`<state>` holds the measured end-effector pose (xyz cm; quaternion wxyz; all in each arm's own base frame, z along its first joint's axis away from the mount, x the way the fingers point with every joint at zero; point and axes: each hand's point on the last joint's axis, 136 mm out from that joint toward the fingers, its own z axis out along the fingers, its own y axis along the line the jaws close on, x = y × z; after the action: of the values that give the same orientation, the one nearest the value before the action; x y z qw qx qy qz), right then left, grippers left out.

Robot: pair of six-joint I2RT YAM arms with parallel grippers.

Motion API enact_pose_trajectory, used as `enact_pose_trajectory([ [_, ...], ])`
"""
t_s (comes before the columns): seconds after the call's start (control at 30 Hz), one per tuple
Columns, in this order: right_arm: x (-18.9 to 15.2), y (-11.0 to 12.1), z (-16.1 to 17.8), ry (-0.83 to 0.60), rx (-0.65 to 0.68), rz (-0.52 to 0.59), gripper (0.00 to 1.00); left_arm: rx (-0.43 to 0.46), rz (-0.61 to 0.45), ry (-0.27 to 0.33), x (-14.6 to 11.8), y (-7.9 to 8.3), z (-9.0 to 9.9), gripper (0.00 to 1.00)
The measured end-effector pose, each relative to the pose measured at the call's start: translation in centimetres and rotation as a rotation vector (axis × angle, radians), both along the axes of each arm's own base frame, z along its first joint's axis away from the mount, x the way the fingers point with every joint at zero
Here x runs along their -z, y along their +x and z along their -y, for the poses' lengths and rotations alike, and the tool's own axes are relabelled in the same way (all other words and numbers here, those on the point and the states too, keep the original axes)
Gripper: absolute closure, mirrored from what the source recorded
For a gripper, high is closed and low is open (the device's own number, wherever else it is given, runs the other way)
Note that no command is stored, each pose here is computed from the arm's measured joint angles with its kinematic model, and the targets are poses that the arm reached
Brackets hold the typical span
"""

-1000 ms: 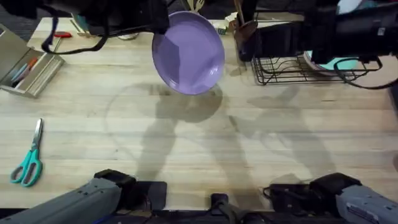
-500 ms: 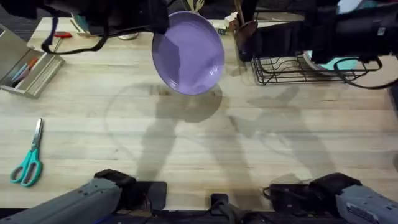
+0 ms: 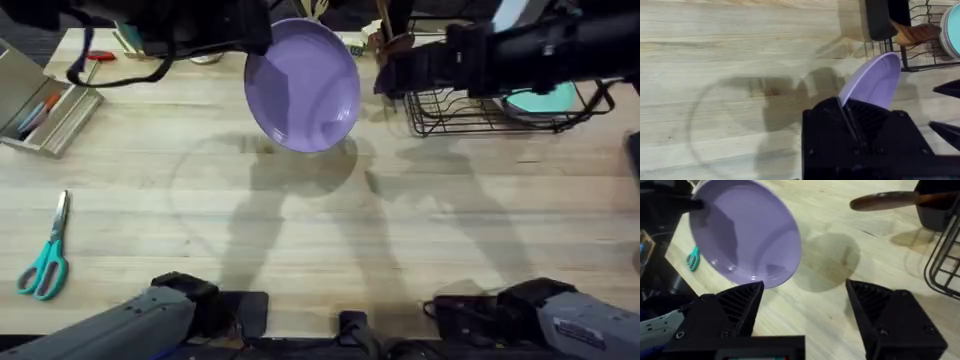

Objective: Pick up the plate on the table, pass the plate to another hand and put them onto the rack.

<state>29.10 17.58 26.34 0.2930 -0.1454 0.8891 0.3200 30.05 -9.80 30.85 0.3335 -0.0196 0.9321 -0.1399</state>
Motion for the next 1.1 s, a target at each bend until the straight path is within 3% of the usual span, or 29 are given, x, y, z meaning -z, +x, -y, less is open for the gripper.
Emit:
enact_pose_trajectory([
  [0.33, 2.5, 2.7, -1.1, -0.009, -0.006, -0.034, 0.006, 0.000, 0.000, 0.000, 0.0, 0.0, 0.0, 0.960],
  [0.77, 5.6, 3.8, -5.5, -0.016, -0.108, -0.051, 0.013, 0.000, 0.000, 0.000, 0.0, 0.0, 0.0, 0.960],
  [0.9, 6.0, 3.7, -6.0, -0.019, -0.120, -0.059, 0.105, 0.000, 0.000, 0.000, 0.0, 0.0, 0.0, 0.960],
  [1.1, 6.0, 3.7, -6.1, -0.017, -0.120, -0.059, 0.351, 0.000, 0.000, 0.000, 0.0, 0.0, 0.0, 0.959],
])
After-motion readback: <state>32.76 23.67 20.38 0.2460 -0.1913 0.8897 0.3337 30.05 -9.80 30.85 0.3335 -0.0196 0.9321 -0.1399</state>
